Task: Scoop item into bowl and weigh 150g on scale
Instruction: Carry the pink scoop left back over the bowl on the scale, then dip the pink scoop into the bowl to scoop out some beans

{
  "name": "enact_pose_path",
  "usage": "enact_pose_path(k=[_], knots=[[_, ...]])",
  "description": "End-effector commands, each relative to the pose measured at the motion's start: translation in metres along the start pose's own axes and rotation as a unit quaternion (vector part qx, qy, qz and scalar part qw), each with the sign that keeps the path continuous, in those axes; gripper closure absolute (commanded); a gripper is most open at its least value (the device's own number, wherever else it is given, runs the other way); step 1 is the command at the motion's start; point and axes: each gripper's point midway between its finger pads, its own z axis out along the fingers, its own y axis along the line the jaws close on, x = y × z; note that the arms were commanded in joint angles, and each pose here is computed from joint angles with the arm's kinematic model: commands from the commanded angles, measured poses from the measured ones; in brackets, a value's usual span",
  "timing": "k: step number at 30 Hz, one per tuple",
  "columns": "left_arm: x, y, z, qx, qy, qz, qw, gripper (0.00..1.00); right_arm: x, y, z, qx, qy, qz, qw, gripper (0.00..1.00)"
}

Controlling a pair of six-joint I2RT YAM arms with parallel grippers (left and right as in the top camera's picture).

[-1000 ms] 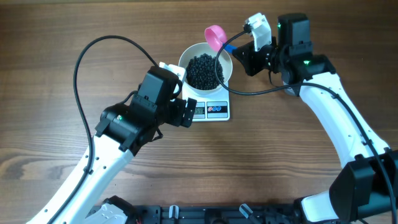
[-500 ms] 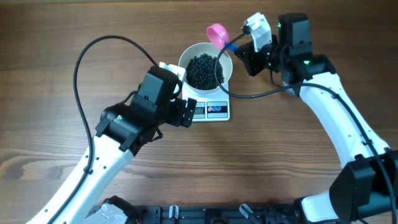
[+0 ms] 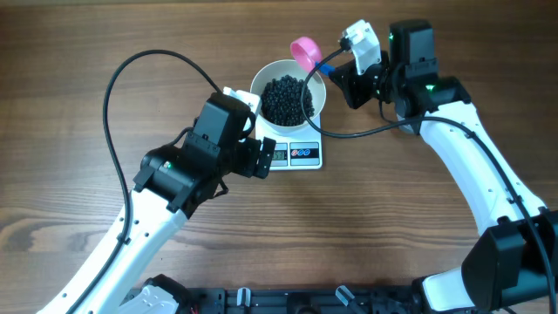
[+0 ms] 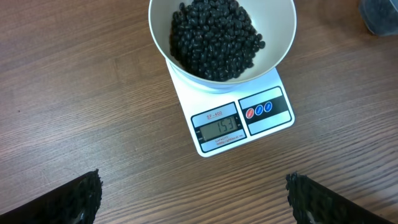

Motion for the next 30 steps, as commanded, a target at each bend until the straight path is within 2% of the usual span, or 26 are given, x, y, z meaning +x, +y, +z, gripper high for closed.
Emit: enact_pose_path(k=[1, 12, 15, 21, 30], knots=[[0.002, 0.000, 0.002, 0.003, 0.003, 0.006, 1.000, 0.00, 0.004, 0.005, 0.004, -0.015, 0.007, 0.001, 1.000, 0.96], [0.002, 0.000, 0.002, 0.003, 0.003, 0.006, 1.000, 0.00, 0.012, 0.032, 0.016, -0.031, 0.033, -0.027, 0.999, 0.96], [0.002, 0.000, 0.002, 0.003, 0.003, 0.006, 1.000, 0.00, 0.019, 0.024, 0.025, 0.011, 0.053, -0.074, 0.996, 0.96], [0.001, 0.000, 0.002, 0.003, 0.003, 0.006, 1.000, 0.00, 0.023, 0.011, 0.031, 0.056, 0.066, -0.081, 0.993, 0.96], [0.001, 0.000, 0.002, 0.003, 0.003, 0.006, 1.000, 0.00, 0.031, 0.011, 0.033, 0.052, 0.081, -0.076, 0.992, 0.96]])
